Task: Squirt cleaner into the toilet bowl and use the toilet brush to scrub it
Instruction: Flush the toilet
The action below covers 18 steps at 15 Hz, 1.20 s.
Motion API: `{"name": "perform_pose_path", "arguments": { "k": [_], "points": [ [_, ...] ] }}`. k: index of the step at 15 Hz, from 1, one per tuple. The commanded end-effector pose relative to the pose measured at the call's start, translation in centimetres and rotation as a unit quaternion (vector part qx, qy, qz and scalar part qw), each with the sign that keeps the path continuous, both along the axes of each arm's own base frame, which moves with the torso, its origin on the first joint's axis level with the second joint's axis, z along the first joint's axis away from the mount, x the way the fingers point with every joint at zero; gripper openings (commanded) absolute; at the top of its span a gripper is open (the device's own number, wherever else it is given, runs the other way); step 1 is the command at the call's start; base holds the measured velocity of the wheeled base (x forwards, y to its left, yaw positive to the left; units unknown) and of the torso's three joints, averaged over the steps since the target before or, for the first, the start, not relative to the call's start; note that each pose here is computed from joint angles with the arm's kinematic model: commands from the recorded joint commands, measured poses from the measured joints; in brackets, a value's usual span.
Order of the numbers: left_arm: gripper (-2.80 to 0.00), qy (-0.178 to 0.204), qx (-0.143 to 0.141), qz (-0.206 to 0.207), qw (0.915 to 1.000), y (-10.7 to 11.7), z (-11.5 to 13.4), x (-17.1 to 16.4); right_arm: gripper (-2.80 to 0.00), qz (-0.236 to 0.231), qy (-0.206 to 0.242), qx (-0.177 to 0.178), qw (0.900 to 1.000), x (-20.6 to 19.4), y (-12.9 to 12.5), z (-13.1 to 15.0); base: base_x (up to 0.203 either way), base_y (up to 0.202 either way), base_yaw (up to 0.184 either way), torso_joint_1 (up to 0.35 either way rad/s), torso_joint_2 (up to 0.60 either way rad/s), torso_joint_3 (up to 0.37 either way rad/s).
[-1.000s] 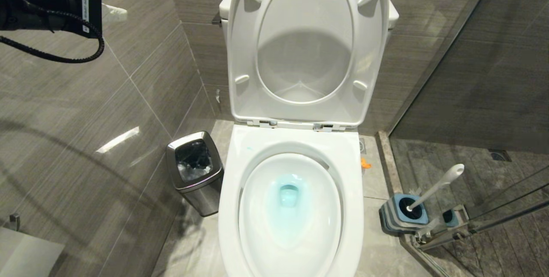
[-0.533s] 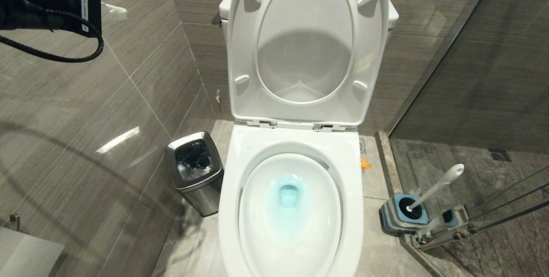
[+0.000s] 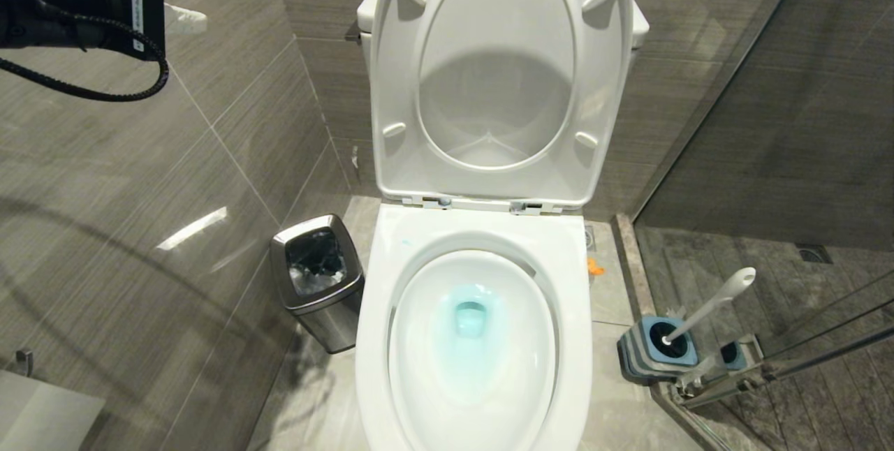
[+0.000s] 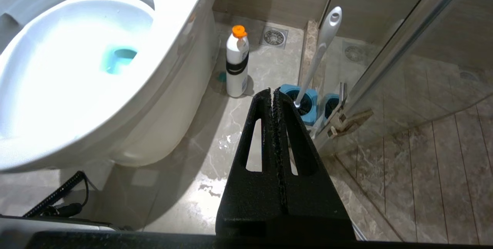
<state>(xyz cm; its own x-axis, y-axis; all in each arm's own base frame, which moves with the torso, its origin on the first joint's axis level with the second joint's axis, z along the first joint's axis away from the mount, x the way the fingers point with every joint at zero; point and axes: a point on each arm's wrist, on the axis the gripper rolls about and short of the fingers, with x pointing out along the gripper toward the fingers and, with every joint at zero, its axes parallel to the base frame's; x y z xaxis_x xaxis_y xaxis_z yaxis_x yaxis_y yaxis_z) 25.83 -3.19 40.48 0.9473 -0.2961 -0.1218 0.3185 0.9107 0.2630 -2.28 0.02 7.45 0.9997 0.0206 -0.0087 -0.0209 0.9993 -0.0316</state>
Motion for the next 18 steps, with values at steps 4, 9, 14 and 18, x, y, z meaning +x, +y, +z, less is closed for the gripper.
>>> {"name": "perform_pose_path", "arguments": {
  "k": [4,9,14,18],
  "points": [
    [-2.8,-0.01,-0.002,-0.001,0.9999,0.0,0.1,0.3,-2.8,0.0,0.0,0.001,1.0,0.0,0.0,0.0,0.066,0.0,0.001,0.0,0.0,0.004],
    [-2.8,-0.009,-0.001,-0.001,1.0,0.0,0.0,0.4,-2.8,0.0,0.001,0.0,1.0,0.0,0.0,0.0,0.0,0.0,0.0,0.0,0.0,0.0],
    [-2.8,-0.008,0.0,-0.001,1.0,-0.1,0.0,0.5,-2.8,0.0,0.001,0.0,1.0,0.0,0.0,0.0,0.0,0.0,0.0,0.0,0.0,0.0],
    [-2.8,0.003,0.006,0.003,1.0,-0.1,-0.6,1.3,-2.8,0.0,0.001,0.0,1.0,0.0,0.0,0.0,0.0,0.0,0.0,0.0,0.0,0.0]
  ]
}}
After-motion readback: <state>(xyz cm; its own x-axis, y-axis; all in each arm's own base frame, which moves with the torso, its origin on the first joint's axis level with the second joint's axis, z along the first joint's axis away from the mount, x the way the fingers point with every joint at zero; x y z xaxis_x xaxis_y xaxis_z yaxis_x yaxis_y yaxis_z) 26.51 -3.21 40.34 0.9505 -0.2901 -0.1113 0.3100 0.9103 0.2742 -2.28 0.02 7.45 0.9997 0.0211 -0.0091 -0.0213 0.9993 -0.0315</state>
